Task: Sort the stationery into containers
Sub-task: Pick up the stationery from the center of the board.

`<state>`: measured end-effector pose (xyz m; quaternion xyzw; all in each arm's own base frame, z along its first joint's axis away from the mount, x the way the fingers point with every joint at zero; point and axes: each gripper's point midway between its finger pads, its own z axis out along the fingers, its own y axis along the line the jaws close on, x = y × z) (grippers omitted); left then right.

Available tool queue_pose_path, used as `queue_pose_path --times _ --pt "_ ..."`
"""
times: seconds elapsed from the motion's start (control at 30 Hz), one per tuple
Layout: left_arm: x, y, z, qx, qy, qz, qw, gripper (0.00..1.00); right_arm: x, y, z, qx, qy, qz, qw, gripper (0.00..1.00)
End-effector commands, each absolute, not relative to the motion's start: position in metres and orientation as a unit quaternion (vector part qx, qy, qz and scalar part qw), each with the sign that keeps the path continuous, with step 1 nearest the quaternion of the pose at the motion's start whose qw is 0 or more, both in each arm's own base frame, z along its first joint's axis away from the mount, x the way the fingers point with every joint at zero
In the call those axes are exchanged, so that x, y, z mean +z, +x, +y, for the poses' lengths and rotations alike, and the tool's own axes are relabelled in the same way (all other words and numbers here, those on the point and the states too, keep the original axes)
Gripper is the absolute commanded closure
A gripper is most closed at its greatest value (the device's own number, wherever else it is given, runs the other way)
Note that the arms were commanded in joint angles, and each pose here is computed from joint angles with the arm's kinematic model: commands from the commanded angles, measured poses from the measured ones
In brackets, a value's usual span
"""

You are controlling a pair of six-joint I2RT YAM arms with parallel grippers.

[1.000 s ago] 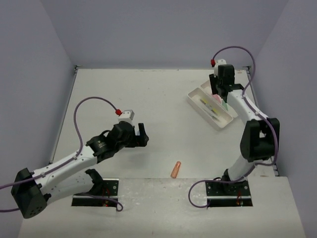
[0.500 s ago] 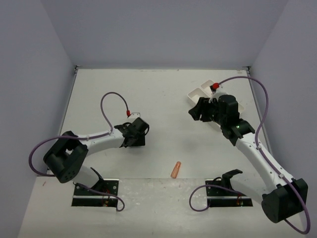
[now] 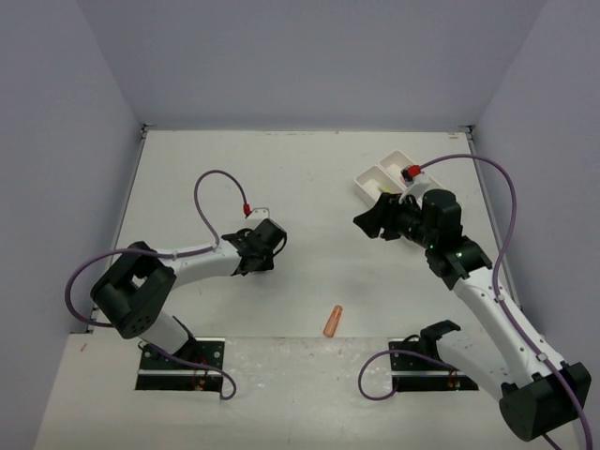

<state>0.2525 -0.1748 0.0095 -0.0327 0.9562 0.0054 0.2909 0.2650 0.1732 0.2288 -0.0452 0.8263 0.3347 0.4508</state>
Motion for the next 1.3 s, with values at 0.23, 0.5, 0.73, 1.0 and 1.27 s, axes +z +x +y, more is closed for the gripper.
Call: queue_pose_path --times 0.23,0.5,0.73,1.0,1.27 --pt "0.003 0.252 -0.174 0.024 0.011 0.964 0.266 0.33 0.244 0.262 0.185 0.369 -0.065 0.808 0.454 0.43" --pt "-0.003 0.256 -0.175 0.039 0.037 0.966 0.252 0.51 0.243 0.255 0.189 0.380 -0.086 0.804 0.448 0.42" --pt "-0.009 0.248 -0.175 0.027 0.043 0.969 0.241 0.93 0.248 0.242 0.207 0.438 -0.118 0.778 0.435 0.01" --pt "0.046 0.241 -0.221 -0.097 0.093 0.941 0.311 1.00 0.239 0.242 0.251 0.575 -0.107 0.734 0.345 0.01" --pt "0.138 0.224 -0.264 -0.319 0.120 0.825 0.450 1.00 0.219 0.261 0.286 0.488 -0.019 0.780 0.391 0.17"
